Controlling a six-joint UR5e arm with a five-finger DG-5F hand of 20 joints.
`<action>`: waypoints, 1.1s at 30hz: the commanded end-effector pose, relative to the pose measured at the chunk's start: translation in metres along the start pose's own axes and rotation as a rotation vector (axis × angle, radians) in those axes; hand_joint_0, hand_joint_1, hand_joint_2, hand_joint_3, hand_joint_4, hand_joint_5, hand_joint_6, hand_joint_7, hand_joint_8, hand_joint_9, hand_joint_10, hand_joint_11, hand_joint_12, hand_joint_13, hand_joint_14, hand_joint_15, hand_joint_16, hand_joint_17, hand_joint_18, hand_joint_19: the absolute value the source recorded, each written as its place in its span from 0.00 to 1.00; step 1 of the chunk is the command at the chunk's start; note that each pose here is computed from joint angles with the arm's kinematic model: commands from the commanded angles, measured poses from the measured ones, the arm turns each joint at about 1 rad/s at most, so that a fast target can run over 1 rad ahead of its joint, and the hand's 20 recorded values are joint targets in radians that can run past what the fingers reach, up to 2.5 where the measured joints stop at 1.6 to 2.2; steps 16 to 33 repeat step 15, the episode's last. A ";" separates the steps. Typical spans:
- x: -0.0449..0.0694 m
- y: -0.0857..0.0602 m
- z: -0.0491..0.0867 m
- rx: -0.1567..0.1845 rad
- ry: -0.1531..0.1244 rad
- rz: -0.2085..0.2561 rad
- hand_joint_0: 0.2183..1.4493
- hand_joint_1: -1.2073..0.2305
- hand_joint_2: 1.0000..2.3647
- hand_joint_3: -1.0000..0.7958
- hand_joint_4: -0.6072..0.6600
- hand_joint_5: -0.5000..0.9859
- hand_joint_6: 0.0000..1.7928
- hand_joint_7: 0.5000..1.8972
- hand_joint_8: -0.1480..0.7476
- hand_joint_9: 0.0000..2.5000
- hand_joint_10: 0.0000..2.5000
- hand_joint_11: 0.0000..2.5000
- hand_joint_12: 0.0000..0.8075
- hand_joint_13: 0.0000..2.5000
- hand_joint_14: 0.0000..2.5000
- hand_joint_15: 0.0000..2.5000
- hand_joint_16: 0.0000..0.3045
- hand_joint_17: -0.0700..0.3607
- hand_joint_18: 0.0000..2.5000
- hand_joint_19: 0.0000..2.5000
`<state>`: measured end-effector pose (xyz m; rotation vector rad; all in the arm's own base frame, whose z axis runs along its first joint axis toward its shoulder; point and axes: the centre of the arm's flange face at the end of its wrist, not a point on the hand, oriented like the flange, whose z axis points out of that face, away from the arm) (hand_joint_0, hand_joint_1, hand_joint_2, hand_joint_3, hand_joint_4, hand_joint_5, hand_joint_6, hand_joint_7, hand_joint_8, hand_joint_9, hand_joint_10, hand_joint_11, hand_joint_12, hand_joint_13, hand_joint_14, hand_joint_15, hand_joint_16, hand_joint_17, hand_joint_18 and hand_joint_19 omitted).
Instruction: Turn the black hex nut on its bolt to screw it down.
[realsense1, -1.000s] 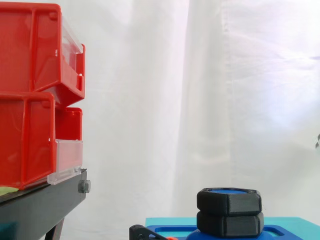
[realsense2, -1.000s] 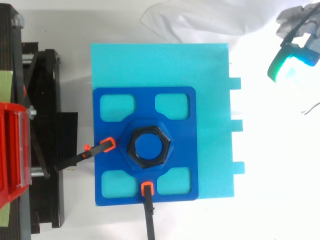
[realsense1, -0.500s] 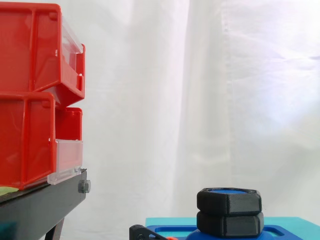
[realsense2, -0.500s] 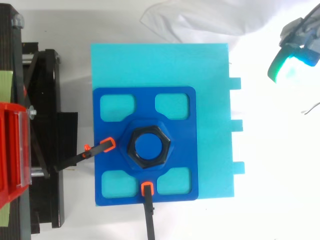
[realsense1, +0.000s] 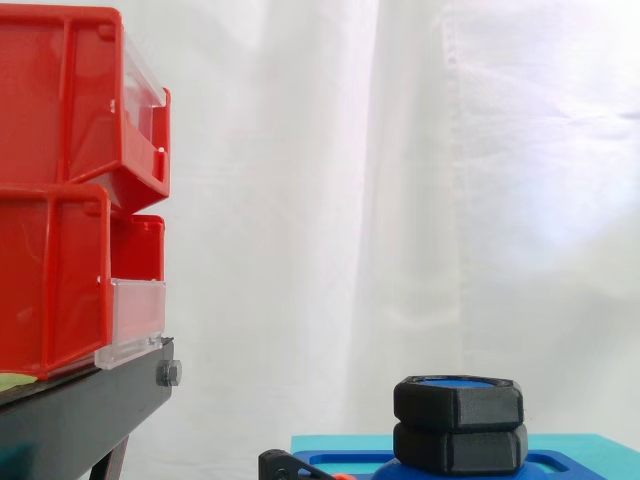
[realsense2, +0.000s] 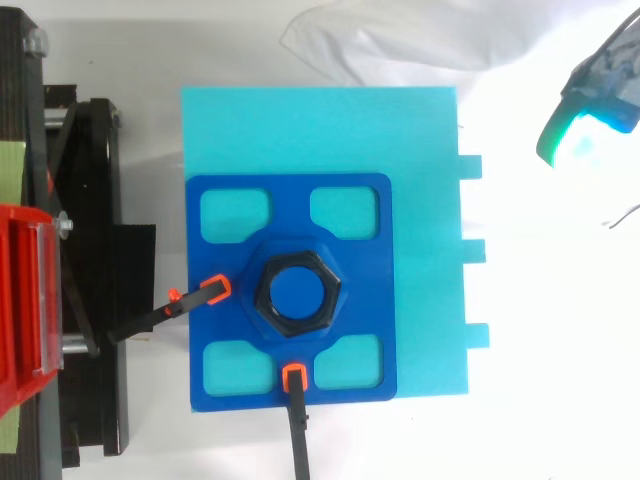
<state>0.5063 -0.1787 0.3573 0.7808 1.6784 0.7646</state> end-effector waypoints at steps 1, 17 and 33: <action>0.000 0.000 0.000 0.000 0.000 -0.001 0.23 0.66 0.00 0.28 0.61 0.20 0.28 0.12 0.47 0.19 0.00 0.06 0.41 0.18 0.00 0.11 0.17 0.43 0.09 0.25; -0.001 0.000 0.000 -0.001 -0.001 -0.001 0.23 0.65 0.00 0.28 0.62 0.20 0.28 0.12 0.47 0.20 0.00 0.07 0.39 0.18 0.00 0.12 0.15 0.41 0.07 0.26; -0.001 0.000 0.000 -0.001 -0.001 -0.001 0.23 0.65 0.00 0.28 0.62 0.20 0.28 0.12 0.47 0.20 0.00 0.07 0.39 0.18 0.00 0.12 0.15 0.41 0.07 0.26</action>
